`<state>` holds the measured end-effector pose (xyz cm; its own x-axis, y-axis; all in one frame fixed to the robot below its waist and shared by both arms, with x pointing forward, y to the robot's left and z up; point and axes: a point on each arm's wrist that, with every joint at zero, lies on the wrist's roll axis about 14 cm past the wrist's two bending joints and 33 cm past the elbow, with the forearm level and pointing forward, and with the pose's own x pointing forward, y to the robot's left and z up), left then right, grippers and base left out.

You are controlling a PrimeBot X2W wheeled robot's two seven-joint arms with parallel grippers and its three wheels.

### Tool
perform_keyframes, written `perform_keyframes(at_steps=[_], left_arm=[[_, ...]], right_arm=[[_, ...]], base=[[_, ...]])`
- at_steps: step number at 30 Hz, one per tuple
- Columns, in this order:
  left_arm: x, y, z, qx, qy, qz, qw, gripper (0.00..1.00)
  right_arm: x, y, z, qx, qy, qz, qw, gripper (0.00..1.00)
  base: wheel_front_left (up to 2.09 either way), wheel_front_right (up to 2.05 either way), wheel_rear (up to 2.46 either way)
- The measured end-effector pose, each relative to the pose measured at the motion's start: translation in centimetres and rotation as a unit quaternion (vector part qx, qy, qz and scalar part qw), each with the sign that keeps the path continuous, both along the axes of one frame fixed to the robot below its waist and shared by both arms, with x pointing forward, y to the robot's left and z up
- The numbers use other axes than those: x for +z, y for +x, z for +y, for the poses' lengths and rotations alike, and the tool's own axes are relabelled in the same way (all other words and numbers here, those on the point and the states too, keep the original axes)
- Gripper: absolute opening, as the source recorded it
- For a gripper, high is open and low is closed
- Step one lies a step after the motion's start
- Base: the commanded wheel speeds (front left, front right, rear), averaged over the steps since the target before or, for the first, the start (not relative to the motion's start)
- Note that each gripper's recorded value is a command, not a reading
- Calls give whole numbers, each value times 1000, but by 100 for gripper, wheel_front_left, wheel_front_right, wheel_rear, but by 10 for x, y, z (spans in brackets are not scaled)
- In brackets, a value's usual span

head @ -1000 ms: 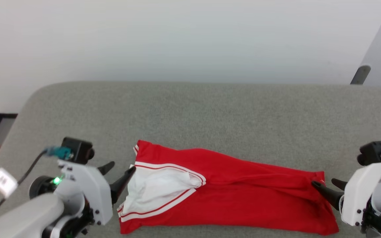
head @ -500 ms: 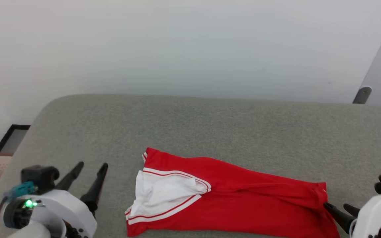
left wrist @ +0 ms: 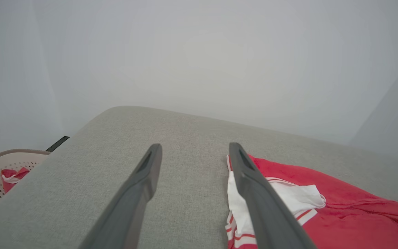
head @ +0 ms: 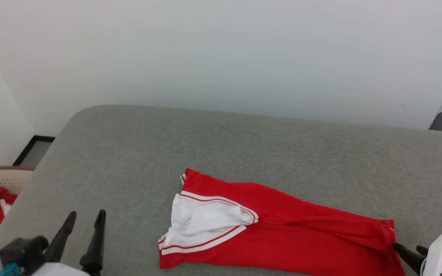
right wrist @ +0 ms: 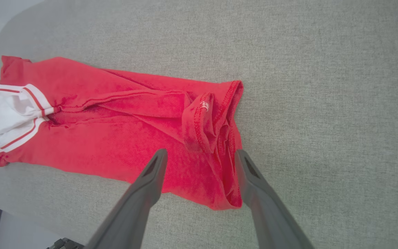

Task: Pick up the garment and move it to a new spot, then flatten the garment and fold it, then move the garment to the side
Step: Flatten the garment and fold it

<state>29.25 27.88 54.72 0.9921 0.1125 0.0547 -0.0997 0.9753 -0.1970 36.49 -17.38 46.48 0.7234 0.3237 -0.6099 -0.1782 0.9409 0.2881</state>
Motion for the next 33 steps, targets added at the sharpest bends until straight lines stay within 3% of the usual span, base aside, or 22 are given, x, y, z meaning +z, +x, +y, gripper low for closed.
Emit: perform_keyframes(at_steps=[19, 28, 29, 30, 31, 33], left_arm=[[-22, -10, 6, 31, -24, 4, 999, 100], [-31, 0, 12, 46, -24, 14, 999, 100], [-32, 1, 12, 47, -25, 15, 998, 100], [-33, 1, 13, 49, -24, 16, 998, 100], [-34, 0, 12, 49, -25, 17, 998, 100], [-36, 0, 13, 51, -24, 19, 998, 100]], right_arm=[[-51, 36, -6, 27, -85, 147, 985, 100], [-87, 48, 7, 38, -79, 225, 970, 100], [-90, 48, 8, 41, -80, 237, 967, 72], [-92, 47, 10, 46, -82, 246, 965, 16], [-94, 47, 12, 50, -83, 252, 963, 0], [-95, 48, 15, 56, -82, 258, 961, 0]], base=[[0, 0, 0], [0, 0, 0], [0, 0, 0], [0, 0, 0], [0, 0, 0], [0, 0, 0]])
